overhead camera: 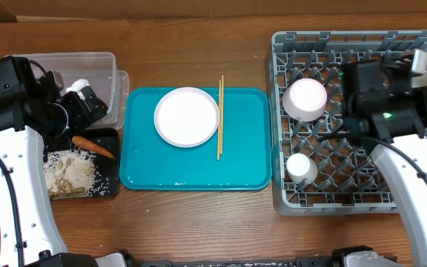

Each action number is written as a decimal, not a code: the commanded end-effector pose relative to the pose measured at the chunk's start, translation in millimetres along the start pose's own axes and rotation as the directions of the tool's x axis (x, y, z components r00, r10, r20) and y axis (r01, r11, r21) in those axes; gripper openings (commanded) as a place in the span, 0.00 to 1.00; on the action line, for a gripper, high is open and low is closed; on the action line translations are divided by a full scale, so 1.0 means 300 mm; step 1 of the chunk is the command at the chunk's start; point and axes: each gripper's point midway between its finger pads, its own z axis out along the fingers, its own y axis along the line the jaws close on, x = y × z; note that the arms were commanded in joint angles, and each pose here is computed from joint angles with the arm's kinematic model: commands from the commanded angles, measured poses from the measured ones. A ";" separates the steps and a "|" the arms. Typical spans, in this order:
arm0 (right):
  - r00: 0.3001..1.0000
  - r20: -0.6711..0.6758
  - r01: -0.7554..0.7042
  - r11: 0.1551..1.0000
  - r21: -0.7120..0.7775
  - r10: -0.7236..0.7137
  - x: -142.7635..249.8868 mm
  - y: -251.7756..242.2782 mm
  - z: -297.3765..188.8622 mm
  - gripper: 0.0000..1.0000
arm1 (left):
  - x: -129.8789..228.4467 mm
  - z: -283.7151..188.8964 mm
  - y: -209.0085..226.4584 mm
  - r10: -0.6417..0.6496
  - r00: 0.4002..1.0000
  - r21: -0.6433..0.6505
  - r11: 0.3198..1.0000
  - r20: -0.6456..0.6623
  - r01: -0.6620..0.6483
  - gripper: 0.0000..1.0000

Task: Sort waste into correct bins and load items into the dishwasher

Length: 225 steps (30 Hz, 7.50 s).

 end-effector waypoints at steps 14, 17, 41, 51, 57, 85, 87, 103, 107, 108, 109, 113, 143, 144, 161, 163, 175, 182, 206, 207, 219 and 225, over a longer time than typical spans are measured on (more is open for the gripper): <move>0.937 -0.002 0.348 0.936 -0.050 -0.348 0.225 0.268 0.004 0.04 | -0.016 -0.015 0.000 0.007 1.000 -0.002 1.000 0.020 -0.007 1.00; 0.981 0.027 0.193 0.976 -0.100 -0.191 0.203 0.303 -0.025 0.04 | -0.016 -0.015 0.000 0.007 1.000 -0.002 1.000 0.020 -0.007 1.00; 0.967 0.170 0.253 0.665 -0.703 -0.189 0.271 0.651 -0.389 0.04 | -0.016 -0.015 0.000 0.007 1.000 -0.002 1.000 0.020 -0.007 1.00; 0.968 0.160 0.244 0.594 -0.766 -0.192 0.282 0.677 -0.429 0.57 | -0.016 -0.015 0.000 0.007 1.000 -0.002 1.000 0.020 -0.007 1.00; 0.970 0.148 0.225 0.480 -0.848 -0.194 0.279 0.683 -0.500 0.96 | -0.016 -0.015 0.000 0.007 1.000 -0.002 1.000 0.019 -0.007 1.00; 0.969 -0.225 -0.217 0.078 -0.973 -0.102 -0.040 0.848 -0.862 0.41 | -0.016 -0.015 0.000 0.007 1.000 -0.002 1.000 0.020 -0.007 1.00; 0.967 -0.228 -0.215 0.113 -0.970 -0.117 -0.031 0.886 -0.847 0.41 | -0.016 -0.015 0.000 0.007 1.000 -0.002 1.000 0.020 -0.007 1.00; 0.960 -0.226 -0.204 0.144 -0.968 -0.166 0.006 0.912 -0.836 0.32 | -0.016 -0.015 0.000 0.007 1.000 -0.002 1.000 0.019 -0.007 1.00; 0.957 -0.226 -0.200 0.151 -0.968 -0.180 0.018 0.909 -0.832 0.18 | -0.016 -0.015 0.000 0.007 1.000 -0.002 1.000 0.020 -0.007 1.00; 0.957 -0.225 -0.198 0.157 -0.968 -0.185 0.023 0.908 -0.829 0.18 | -0.016 -0.015 0.000 0.007 1.000 -0.002 1.000 0.020 -0.007 1.00; 0.956 -0.225 -0.193 0.174 -0.966 -0.189 0.031 0.906 -0.819 0.17 | -0.016 -0.015 0.000 0.007 1.000 -0.002 1.000 0.020 -0.007 1.00; 0.955 -0.221 -0.182 0.196 -0.963 -0.196 0.041 0.901 -0.805 0.12 | -0.016 -0.015 0.000 0.007 1.000 -0.002 1.000 0.020 -0.007 1.00; 0.937 -0.195 -0.102 0.305 -0.947 -0.290 0.128 0.855 -0.735 0.31 | -0.016 -0.015 0.000 0.007 1.000 -0.002 1.000 0.020 -0.007 1.00; 0.941 -0.183 -0.093 0.301 -0.949 -0.284 0.117 0.851 -0.735 0.32 | -0.016 -0.015 0.000 0.007 1.000 -0.002 1.000 0.019 -0.007 1.00; 0.985 -0.100 -0.136 -0.274 -0.952 -0.141 -0.147 0.770 -1.135 0.61 | -0.016 -0.015 0.000 0.007 1.000 -0.002 1.000 0.020 -0.007 1.00; 0.991 -0.079 -0.108 -0.286 -0.952 -0.111 -0.145 0.805 -1.168 0.56 | -0.016 -0.015 0.000 0.007 1.000 -0.002 1.000 0.020 -0.007 1.00; 0.958 -0.140 -0.092 -0.195 -0.977 0.251 -0.276 0.983 -1.220 0.47 | -0.016 -0.015 0.000 0.008 1.000 -0.002 1.000 0.020 -0.008 1.00; 0.946 -0.150 -0.101 -0.178 -0.979 0.288 -0.306 1.151 -1.232 0.47 | -0.016 -0.015 0.000 0.007 1.000 -0.003 1.000 0.019 -0.007 1.00; 0.984 -0.129 -0.107 -0.175 -0.979 0.119 -0.128 1.247 -1.318 0.32 | -0.016 -0.015 0.000 0.007 1.000 -0.002 1.000 0.020 -0.007 1.00; 0.981 -0.134 -0.112 -0.157 -0.981 0.142 -0.142 1.246 -1.306 0.33 | -0.016 -0.015 0.000 0.007 1.000 -0.002 1.000 0.020 -0.007 1.00; 0.982 -0.135 -0.115 -0.145 -0.983 0.132 -0.127 1.287 -1.303 0.32 | -0.016 -0.015 0.000 0.007 1.000 -0.002 1.000 0.020 -0.007 1.00; 0.984 -0.131 -0.115 -0.138 -0.984 0.120 -0.115 1.316 -1.301 0.24 | -0.016 -0.015 0.000 0.007 1.000 -0.002 1.000 0.019 -0.007 1.00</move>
